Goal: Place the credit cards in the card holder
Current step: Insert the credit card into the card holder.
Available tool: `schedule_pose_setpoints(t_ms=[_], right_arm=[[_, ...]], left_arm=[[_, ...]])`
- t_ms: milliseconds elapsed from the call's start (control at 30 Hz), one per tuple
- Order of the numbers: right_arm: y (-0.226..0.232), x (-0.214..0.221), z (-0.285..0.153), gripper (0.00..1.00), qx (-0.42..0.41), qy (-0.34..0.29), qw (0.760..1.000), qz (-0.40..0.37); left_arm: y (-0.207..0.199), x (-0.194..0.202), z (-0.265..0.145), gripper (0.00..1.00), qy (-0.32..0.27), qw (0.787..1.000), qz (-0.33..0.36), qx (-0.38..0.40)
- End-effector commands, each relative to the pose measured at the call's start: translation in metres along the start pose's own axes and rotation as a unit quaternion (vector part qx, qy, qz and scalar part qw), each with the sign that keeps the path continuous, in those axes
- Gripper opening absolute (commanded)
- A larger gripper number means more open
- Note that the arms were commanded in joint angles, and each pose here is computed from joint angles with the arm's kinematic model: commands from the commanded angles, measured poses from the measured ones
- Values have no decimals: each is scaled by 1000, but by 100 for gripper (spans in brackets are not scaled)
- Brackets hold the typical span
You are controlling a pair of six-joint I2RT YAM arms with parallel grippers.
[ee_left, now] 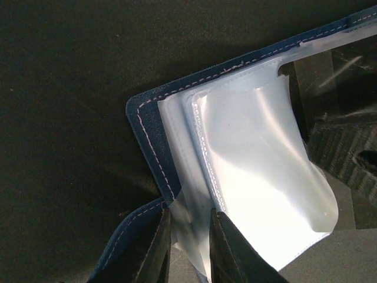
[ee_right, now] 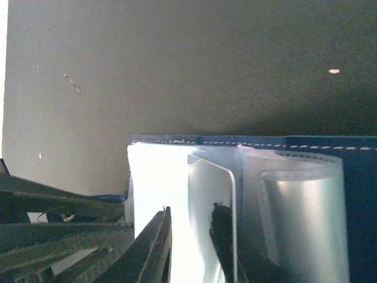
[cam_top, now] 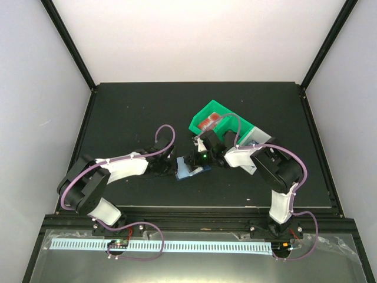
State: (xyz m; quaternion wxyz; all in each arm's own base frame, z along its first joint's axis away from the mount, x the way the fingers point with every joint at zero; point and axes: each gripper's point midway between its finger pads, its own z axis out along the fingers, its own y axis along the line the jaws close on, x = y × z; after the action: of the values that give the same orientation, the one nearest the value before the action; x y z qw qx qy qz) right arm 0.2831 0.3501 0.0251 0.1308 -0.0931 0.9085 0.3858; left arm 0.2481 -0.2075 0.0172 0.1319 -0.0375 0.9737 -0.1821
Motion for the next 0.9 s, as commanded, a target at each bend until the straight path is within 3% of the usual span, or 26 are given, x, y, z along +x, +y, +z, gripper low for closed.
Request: schedule_pose_setpoints(t_ms=[0,200,533,867], right_arm=[[3,4,-9,27,10,-8,1000,-7],[6,4,-16,41,34,-19,999,-13],[6,3,-26,52,66,-31,997,-19],[6,-1,-32,57,84,-38,995,-24]], left_arm=[[14,10,13,20,19,999,-8,-26],[13,10,13,20,19,999,-9,-24],[14,10,12,20,18,1000,-9,-24],[13,9,11,20,18,1000,-9,-22]])
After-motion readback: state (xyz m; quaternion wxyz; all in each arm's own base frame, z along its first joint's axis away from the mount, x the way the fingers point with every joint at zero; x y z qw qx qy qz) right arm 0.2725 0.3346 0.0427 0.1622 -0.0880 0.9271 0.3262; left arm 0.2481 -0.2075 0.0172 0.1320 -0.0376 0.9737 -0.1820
